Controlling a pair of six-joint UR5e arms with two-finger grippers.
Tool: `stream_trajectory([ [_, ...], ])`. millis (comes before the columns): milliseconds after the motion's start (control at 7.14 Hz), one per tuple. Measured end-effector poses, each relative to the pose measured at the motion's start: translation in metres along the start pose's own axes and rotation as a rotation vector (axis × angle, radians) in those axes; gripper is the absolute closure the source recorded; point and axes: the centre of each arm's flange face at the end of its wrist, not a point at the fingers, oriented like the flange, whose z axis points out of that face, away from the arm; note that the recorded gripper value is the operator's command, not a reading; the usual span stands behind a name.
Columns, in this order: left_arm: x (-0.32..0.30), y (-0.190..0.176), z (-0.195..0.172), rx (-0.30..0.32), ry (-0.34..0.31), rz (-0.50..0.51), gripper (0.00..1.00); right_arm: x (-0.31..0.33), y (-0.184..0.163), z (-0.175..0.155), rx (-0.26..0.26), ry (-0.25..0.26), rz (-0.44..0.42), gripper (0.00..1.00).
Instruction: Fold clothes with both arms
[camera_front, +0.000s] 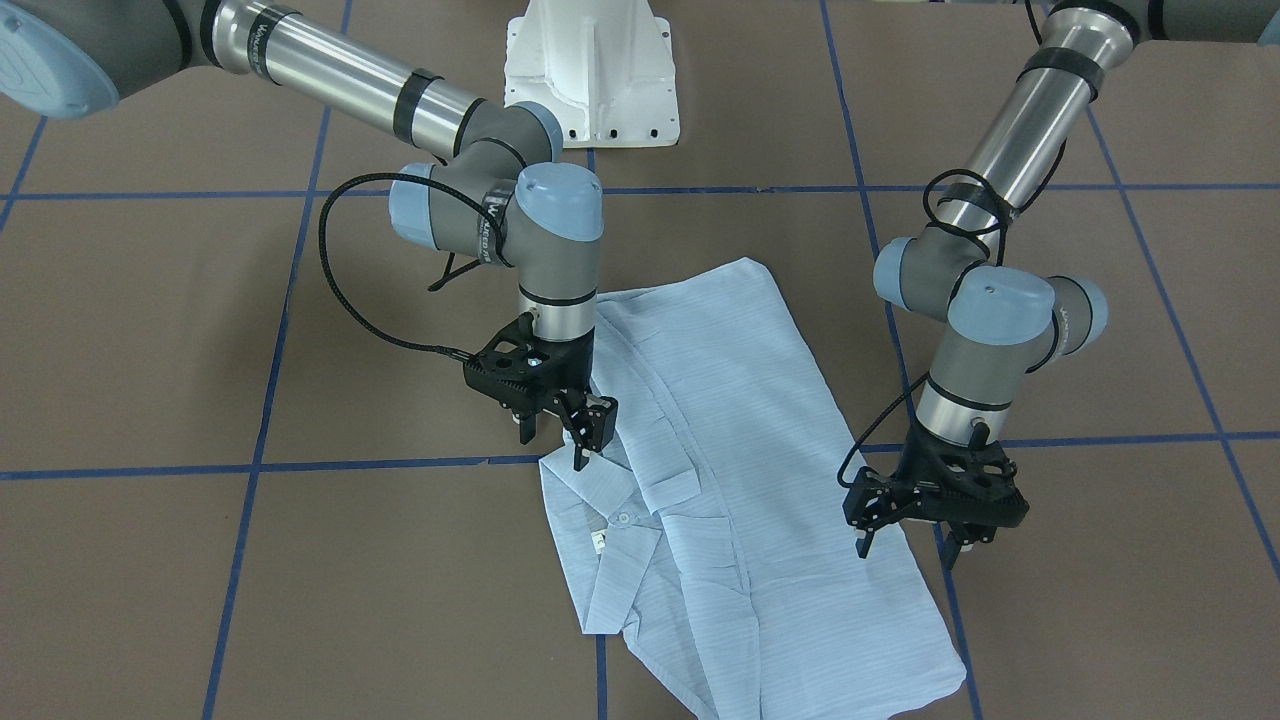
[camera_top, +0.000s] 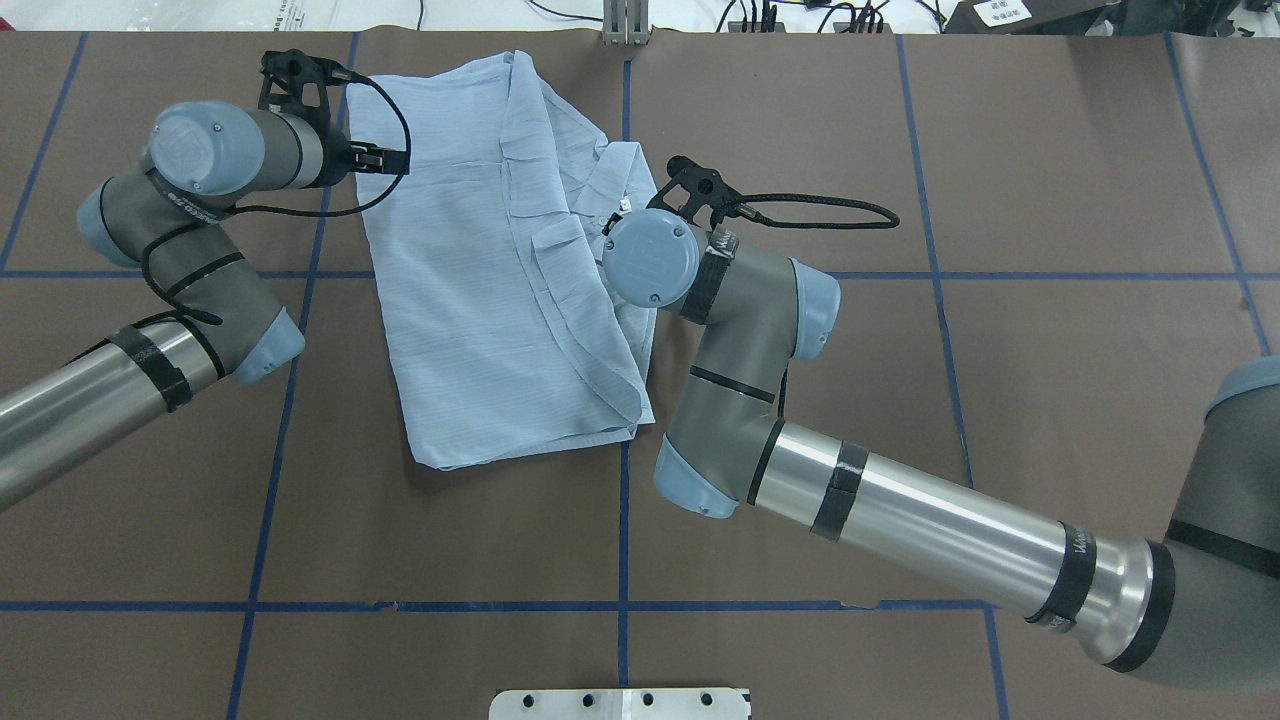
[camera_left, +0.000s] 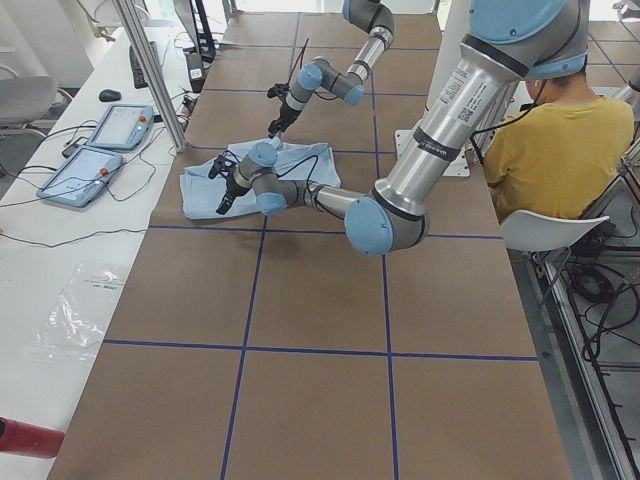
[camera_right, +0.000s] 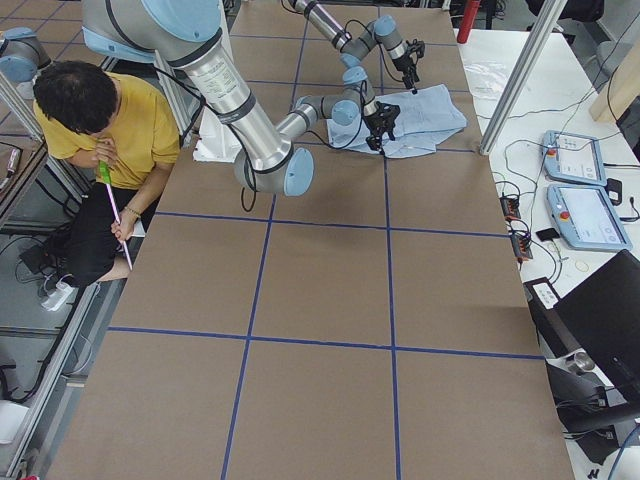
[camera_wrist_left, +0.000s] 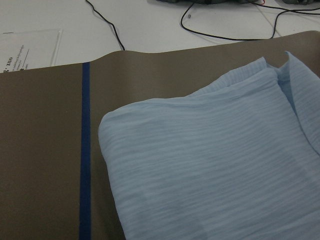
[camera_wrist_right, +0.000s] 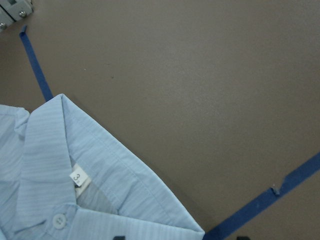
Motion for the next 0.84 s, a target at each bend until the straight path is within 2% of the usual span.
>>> stream_trajectory([
  [140,0.0,0.0004,0.0,0.0,0.0,0.0,0.0,0.0019,0.0038,0.0045,0.006,0.008,-0.005,0.33],
  [420,-0.0016,0.0013,0.0002,-0.001,-0.002,0.0,0.0,0.0021,0.0052,0.007,0.017,0.009,-0.005,0.63],
  [700,-0.004,0.0027,0.0006,-0.003,-0.005,-0.001,0.0,-0.0026,0.0057,0.0038,0.021,0.001,0.014,0.98],
  [840,-0.004,0.0026,-0.0002,-0.001,-0.004,0.0,0.0,-0.0052,0.0058,0.002,0.022,-0.003,0.029,0.99],
])
